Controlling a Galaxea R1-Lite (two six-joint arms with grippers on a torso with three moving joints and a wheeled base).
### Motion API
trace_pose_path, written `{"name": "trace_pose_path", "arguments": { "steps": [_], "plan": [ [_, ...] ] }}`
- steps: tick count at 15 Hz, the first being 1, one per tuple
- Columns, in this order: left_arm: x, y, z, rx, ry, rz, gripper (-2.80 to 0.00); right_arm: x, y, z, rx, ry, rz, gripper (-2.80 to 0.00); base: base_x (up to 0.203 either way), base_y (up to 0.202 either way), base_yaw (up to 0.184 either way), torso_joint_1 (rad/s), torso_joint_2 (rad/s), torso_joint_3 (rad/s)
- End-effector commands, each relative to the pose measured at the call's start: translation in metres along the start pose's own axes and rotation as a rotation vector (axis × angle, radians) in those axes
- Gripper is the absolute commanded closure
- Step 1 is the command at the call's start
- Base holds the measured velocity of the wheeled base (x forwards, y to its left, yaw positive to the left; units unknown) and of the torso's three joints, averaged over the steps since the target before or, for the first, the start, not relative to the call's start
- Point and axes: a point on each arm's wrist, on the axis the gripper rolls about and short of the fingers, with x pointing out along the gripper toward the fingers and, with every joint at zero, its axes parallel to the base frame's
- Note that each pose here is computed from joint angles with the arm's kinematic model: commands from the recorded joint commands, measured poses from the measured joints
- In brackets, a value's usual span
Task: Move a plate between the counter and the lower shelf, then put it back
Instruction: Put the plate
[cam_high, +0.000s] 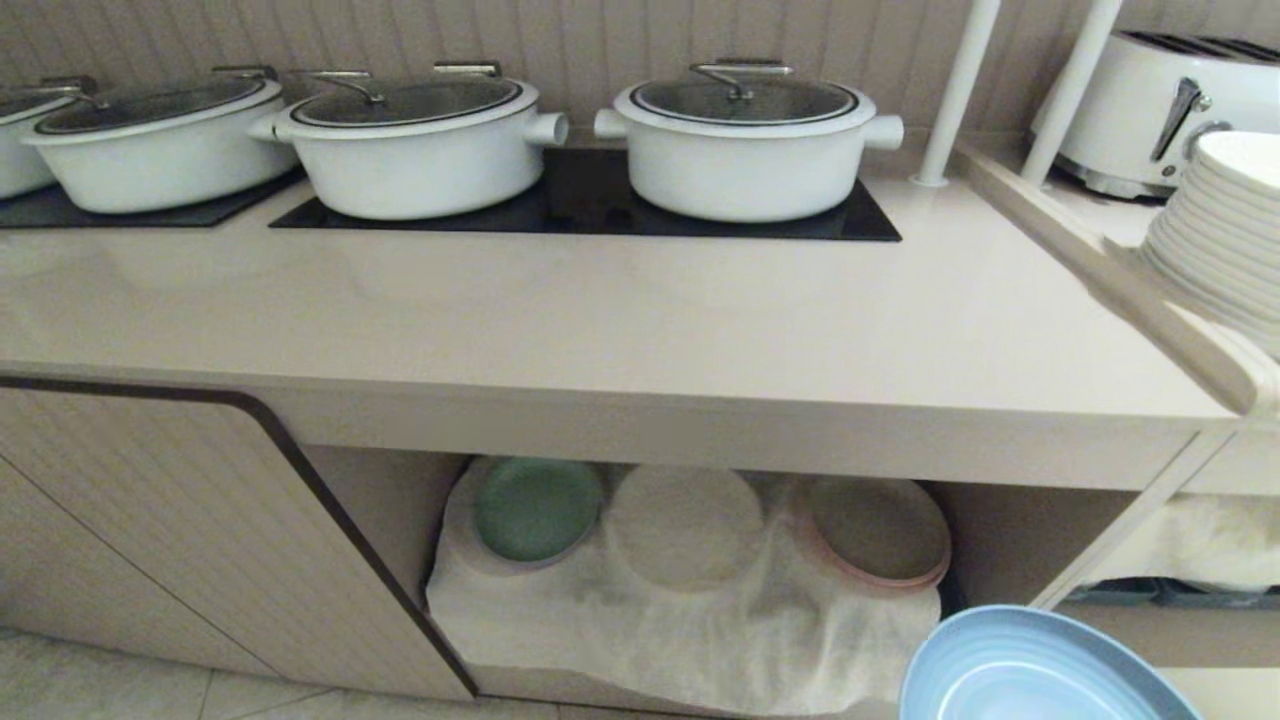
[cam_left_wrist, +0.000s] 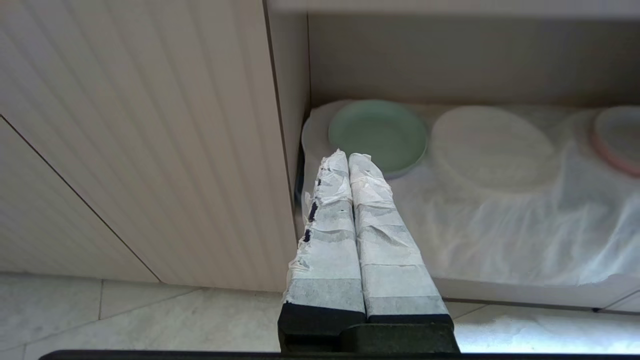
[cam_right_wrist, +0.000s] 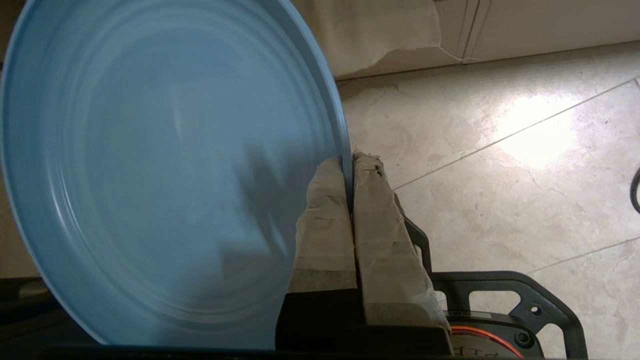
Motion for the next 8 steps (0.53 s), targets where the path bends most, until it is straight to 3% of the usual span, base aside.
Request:
{"name": "trace_pose_path", "arguments": {
  "steps": [1,8],
  "plan": [
    [-0.0001,0.0000,0.0001,0.000,0.000,0.000,0.00,0.0002,0.0013,0.0022,0.002,0.002,-0.001,0.00,0.000,0.000,0.000,0.237,-0.53,-0.291],
    [-0.0001,0.0000,0.0001,0.000,0.000,0.000,0.00,-0.0020,0.0031,0.0054,0.002,-0.008,0.007,0.00,0.000,0.000,0.000,0.261,-0.55,-0.298]
  ]
}}
